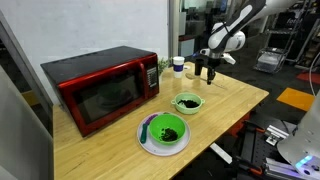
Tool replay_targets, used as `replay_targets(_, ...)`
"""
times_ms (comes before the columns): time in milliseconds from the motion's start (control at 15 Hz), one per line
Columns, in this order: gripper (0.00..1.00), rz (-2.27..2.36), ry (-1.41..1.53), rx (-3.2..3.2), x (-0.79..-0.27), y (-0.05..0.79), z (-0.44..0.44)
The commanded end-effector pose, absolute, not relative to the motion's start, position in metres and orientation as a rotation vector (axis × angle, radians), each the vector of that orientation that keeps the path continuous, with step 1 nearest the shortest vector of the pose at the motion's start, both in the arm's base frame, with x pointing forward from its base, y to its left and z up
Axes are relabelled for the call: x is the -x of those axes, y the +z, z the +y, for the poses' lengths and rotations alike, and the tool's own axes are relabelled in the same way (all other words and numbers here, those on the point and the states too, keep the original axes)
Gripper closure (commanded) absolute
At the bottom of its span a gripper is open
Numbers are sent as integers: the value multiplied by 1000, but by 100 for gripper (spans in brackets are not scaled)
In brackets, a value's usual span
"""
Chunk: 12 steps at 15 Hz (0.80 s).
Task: Use the spoon to transfer beans from the light-green bowl to the dark green bowl
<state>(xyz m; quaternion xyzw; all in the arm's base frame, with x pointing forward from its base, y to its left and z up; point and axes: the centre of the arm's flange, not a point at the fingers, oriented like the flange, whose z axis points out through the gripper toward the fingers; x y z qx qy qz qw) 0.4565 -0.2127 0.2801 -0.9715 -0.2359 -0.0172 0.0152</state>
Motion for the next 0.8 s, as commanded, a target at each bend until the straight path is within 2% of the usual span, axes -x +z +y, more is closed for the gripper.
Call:
replay_targets(0,94,-743,2,3028,-482,260,-224)
replay_targets(733,94,-925,-10,3094,-527,196,-206)
